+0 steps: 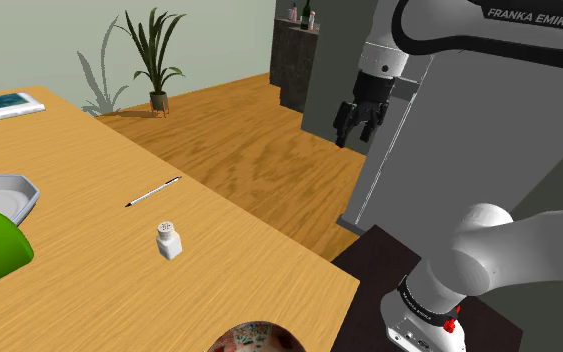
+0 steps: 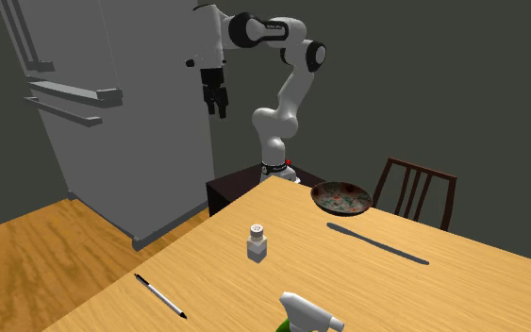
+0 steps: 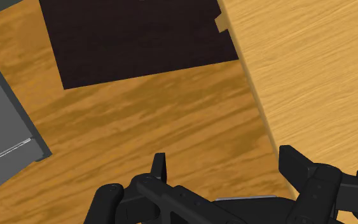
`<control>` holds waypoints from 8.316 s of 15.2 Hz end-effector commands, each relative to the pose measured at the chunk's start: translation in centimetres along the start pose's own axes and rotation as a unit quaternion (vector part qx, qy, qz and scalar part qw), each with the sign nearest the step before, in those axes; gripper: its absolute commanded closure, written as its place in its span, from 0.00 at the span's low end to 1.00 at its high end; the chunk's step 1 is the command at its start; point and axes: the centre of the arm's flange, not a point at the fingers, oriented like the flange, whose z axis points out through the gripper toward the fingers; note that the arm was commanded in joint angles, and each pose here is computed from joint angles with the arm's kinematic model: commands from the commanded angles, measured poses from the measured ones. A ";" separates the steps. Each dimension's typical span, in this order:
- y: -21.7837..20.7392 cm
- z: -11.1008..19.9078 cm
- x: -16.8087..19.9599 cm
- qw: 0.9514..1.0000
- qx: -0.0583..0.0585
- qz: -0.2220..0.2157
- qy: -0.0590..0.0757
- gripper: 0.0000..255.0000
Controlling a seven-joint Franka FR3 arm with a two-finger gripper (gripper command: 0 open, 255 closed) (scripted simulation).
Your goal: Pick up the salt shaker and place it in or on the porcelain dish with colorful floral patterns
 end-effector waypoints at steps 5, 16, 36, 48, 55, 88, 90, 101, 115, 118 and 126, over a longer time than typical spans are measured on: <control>-4.3 2.1 2.4 1.000 0.001 -0.019 -0.006 0.00; -16.5 7.9 7.9 0.997 0.005 -0.072 -0.021 0.00; -40.1 18.6 14.1 0.985 0.011 -0.167 -0.048 0.00; -41.8 23.3 13.9 0.983 0.011 -0.174 -0.050 0.00; -41.8 23.3 13.9 0.983 0.011 -0.174 -0.050 1.00; -42.5 11.1 12.4 0.983 0.011 -0.174 -0.050 1.00; -42.3 11.0 9.8 0.983 0.011 -0.174 -0.050 1.00; -41.1 10.6 -4.7 0.983 0.011 -0.174 -0.050 1.00; -39.6 11.2 -20.7 0.983 0.011 -0.174 -0.050 1.00; -39.5 12.8 -20.7 0.983 0.011 -0.174 -0.050 1.00; -39.2 17.0 -20.6 0.983 0.011 -0.174 -0.050 1.00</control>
